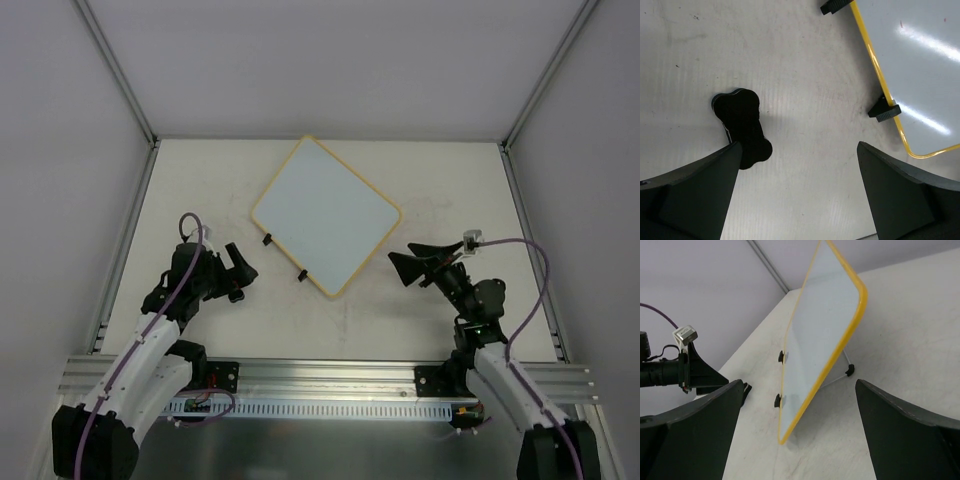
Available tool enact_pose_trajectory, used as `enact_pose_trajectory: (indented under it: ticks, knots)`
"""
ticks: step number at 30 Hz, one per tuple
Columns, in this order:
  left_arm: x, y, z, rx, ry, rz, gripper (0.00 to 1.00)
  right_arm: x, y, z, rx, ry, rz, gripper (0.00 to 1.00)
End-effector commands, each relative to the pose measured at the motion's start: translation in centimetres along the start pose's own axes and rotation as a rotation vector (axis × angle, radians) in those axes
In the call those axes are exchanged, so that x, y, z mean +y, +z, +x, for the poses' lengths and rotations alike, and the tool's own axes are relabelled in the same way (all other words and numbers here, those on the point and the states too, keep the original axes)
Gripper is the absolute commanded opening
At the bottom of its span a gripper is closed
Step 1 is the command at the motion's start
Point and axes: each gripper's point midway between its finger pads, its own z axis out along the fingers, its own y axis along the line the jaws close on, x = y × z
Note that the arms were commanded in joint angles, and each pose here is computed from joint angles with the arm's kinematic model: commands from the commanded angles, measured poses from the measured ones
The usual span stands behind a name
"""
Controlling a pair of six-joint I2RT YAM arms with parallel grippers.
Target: Erase the whiteboard
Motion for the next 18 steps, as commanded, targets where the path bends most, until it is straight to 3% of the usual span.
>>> enact_pose_trajectory:
  ticks: [1, 6, 11, 18]
  knots:
    - [-0.6, -0.6, 0.2, -0.006, -0.031, 0.041, 0.99, -2.2, -2.1, 0.9, 0.05, -0.035, 0.172, 0.99]
    - [-1.5, -1.6, -0.6, -0.062, -0.012, 0.093, 0.99, -2.9, -5.7, 0.2, 0.065, -0.153, 0.325, 0.99]
    - [-2.1, -2.8, -1.8, -0.147, 0.011, 0.131, 0.99, -3.0, -7.6, 1.0, 0.103, -0.143, 0.377, 0.99]
    - [-3.8, -6.7, -5.0, -0.37, 0.068, 0.229, 0.99, -3.9, -8.5, 0.5, 0.085, -0.139, 0.461, 0.99]
